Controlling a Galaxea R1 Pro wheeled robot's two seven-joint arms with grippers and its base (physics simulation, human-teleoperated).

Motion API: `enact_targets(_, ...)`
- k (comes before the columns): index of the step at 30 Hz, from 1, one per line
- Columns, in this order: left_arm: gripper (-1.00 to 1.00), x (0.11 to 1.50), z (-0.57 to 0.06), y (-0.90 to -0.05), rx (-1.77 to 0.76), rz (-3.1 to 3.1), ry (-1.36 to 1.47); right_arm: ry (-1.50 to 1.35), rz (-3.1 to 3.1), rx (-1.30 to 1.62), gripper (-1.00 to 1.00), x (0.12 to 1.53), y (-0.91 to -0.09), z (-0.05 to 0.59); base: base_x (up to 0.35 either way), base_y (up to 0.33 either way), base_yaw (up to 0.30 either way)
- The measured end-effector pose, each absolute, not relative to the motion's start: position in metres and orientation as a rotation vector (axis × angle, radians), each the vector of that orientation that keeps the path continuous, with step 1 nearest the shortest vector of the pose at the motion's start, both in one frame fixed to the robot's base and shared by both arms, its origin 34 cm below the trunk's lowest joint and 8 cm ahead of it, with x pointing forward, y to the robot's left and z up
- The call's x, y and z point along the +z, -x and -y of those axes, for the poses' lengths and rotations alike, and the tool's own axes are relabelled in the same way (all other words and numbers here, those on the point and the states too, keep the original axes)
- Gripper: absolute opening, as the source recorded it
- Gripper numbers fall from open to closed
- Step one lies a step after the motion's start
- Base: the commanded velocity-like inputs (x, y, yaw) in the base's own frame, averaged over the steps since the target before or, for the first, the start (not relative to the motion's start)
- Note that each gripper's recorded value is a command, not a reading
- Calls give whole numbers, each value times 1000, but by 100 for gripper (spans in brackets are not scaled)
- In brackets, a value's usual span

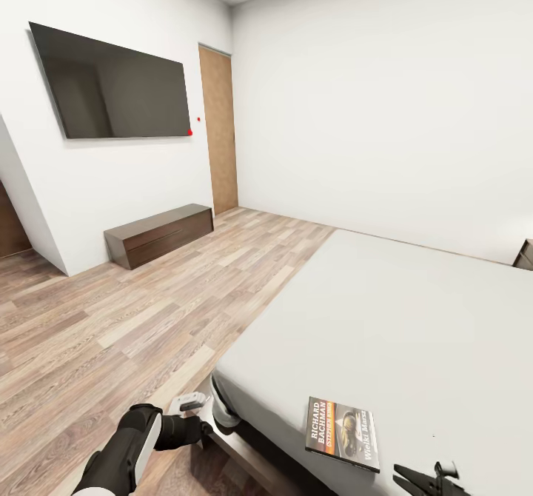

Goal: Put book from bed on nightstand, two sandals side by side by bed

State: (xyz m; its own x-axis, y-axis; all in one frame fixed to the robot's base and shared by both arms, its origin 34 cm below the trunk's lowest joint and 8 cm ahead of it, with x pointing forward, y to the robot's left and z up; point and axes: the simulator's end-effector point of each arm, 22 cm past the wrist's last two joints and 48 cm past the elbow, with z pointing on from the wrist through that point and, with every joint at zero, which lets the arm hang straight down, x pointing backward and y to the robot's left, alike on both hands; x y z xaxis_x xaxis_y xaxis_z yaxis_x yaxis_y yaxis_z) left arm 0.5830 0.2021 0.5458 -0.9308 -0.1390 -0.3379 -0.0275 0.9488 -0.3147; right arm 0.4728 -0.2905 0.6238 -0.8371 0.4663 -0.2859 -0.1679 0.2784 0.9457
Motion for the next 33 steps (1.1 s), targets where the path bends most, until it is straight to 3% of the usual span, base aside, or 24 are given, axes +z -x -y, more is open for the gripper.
enact_targets(33,100,546,-202,-583,-436,-2741,121,-281,-2052,1642,100,614,-462,271,0,0,0)
